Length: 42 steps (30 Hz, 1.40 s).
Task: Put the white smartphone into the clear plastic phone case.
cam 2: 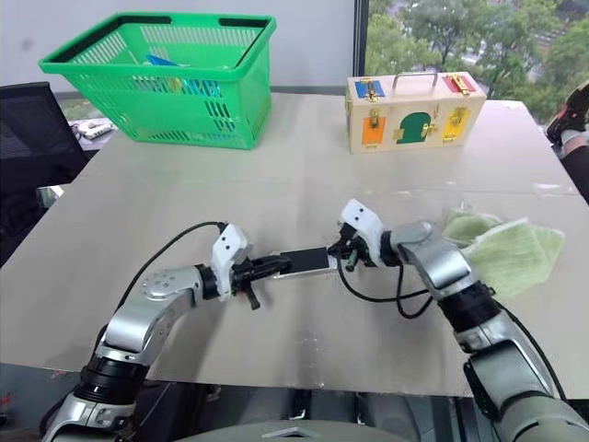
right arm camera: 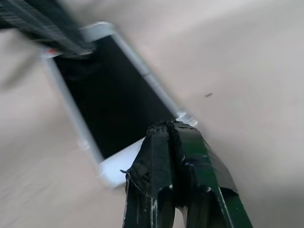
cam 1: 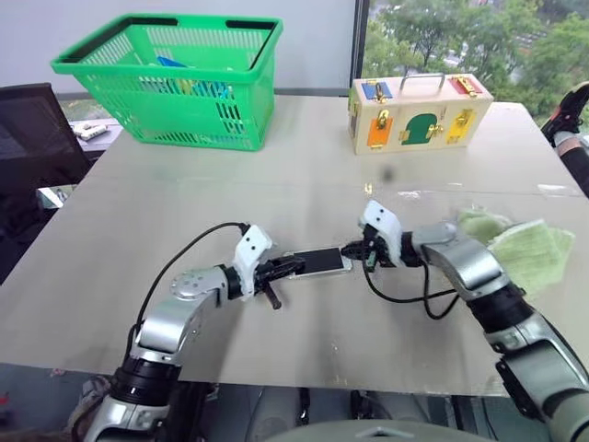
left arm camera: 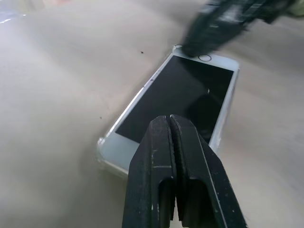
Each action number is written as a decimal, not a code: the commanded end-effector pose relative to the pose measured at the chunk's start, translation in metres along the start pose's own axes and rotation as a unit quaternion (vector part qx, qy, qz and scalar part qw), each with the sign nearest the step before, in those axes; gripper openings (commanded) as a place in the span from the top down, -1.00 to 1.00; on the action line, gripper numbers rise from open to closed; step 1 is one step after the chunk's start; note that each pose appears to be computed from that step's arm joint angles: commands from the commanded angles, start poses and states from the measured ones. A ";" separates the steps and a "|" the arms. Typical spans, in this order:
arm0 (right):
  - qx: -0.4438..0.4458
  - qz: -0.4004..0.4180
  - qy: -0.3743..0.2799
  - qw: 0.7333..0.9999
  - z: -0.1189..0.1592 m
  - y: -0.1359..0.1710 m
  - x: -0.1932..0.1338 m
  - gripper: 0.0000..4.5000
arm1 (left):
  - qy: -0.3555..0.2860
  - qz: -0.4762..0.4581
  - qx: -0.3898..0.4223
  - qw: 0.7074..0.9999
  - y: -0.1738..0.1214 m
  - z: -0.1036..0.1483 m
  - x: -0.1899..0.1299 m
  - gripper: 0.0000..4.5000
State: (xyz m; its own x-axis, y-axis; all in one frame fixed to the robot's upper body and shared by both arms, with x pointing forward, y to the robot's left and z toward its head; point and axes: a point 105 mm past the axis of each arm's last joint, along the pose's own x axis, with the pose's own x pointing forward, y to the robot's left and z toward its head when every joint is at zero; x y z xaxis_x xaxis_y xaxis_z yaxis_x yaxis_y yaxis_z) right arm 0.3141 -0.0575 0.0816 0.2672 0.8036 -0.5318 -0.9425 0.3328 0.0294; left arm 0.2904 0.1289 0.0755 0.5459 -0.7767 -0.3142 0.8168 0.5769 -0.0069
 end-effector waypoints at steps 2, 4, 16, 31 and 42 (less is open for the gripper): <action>0.026 0.036 0.070 0.997 -0.037 0.014 0.005 1.00 | -0.005 -0.011 0.012 1.000 -0.006 0.008 0.002 0.96; 0.016 0.032 0.092 0.995 -0.046 0.012 0.007 1.00 | -0.004 -0.013 0.011 1.000 -0.007 0.008 0.001 0.96; -0.072 0.063 0.135 0.986 -0.054 0.021 0.018 1.00 | 0.005 -0.013 0.003 1.000 -0.008 -0.005 -0.004 0.96; -0.054 0.002 0.067 0.996 -0.046 0.007 0.017 1.00 | -0.039 -0.008 0.008 0.999 -0.003 -0.005 -0.008 0.96; -0.043 -0.120 -0.175 0.976 0.007 0.002 -0.044 -0.02 | -0.147 0.025 -0.030 0.988 0.001 0.031 -0.030 0.00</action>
State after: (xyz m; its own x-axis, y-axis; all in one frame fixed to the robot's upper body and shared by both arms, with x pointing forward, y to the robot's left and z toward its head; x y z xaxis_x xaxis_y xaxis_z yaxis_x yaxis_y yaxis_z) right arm 0.3024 -0.0896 0.0878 0.5038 0.8197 -0.2726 -0.8617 0.4991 -0.0917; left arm 0.2827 0.1456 0.0988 0.6240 -0.7779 -0.0738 0.7734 0.6283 -0.0840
